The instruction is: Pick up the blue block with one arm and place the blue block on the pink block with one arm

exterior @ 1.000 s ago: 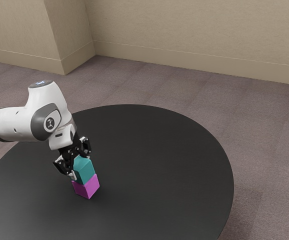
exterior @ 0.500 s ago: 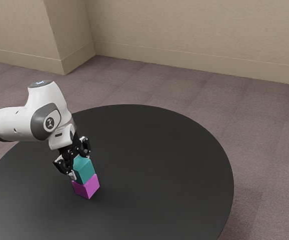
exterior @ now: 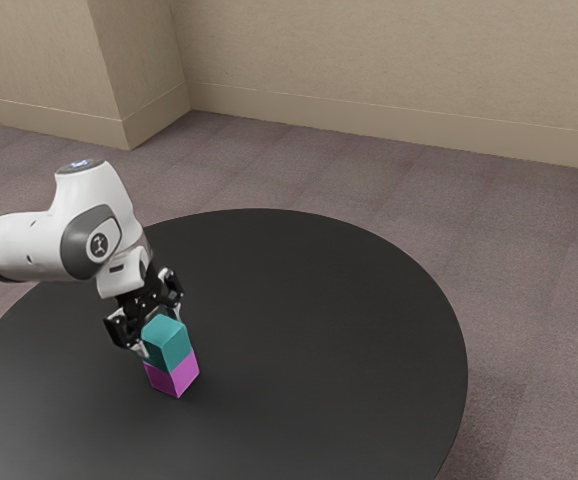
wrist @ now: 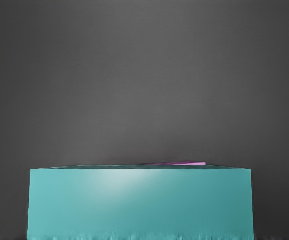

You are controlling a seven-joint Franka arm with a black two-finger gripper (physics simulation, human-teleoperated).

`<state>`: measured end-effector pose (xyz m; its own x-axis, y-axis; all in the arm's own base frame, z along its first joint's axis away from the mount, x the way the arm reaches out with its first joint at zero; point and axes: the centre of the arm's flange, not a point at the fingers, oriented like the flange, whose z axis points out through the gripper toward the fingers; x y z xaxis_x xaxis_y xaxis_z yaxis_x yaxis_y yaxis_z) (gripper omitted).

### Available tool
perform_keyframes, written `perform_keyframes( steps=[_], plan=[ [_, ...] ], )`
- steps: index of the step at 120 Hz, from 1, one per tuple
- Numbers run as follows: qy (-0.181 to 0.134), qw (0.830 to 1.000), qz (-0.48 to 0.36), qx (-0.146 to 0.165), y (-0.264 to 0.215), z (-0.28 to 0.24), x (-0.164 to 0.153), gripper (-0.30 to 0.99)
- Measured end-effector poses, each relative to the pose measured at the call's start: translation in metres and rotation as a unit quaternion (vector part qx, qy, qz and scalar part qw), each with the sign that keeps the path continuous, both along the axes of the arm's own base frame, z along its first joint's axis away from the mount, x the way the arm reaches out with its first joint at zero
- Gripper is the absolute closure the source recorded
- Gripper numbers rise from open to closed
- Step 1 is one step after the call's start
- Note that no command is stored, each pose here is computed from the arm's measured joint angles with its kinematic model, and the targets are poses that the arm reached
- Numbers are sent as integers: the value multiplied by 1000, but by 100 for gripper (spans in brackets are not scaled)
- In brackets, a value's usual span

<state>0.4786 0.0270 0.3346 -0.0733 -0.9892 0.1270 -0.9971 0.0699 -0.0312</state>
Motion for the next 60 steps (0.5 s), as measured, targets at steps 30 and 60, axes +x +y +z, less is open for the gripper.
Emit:
perform_keyframes(
  steps=[30,60],
  plan=[
    [-15,1000,-2,14,-2,38,-2,2],
    [-74,995,-36,63,-35,278,7,1]
  ],
)
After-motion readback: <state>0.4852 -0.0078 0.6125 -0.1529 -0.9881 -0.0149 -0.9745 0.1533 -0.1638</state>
